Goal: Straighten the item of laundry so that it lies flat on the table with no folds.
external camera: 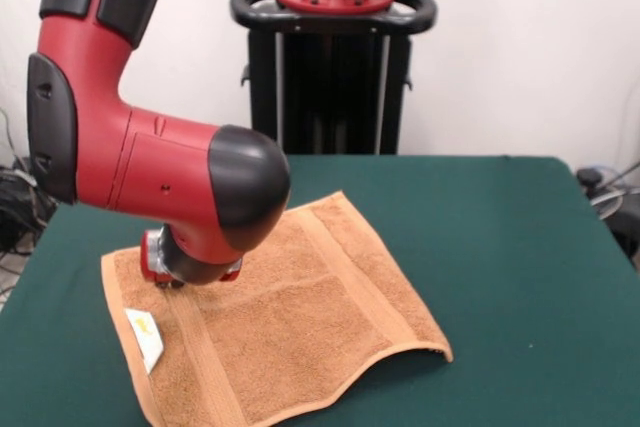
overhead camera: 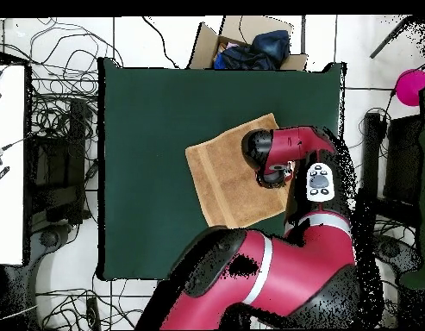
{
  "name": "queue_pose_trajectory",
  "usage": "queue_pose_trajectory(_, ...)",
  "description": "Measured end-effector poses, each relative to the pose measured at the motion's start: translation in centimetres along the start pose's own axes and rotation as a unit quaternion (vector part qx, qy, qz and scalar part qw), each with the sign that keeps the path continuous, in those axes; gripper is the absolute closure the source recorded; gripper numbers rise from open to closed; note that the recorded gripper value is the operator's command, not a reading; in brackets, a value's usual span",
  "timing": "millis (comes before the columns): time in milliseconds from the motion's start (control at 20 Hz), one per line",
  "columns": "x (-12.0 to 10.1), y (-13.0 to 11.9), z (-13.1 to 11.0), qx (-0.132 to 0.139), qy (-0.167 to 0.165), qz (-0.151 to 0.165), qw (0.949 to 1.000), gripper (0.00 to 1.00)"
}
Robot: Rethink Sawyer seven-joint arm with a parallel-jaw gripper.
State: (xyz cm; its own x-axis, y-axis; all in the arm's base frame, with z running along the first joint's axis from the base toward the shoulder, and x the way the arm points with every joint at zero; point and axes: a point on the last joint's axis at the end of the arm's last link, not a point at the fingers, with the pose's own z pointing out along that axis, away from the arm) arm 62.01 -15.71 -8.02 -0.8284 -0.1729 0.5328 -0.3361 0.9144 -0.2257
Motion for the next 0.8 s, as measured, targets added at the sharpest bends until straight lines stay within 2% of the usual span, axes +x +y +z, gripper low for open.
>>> queue_pose_trajectory(800,-0.21,-0.09,0.1,0.009,0.009,-0.004,0.9999,1.0)
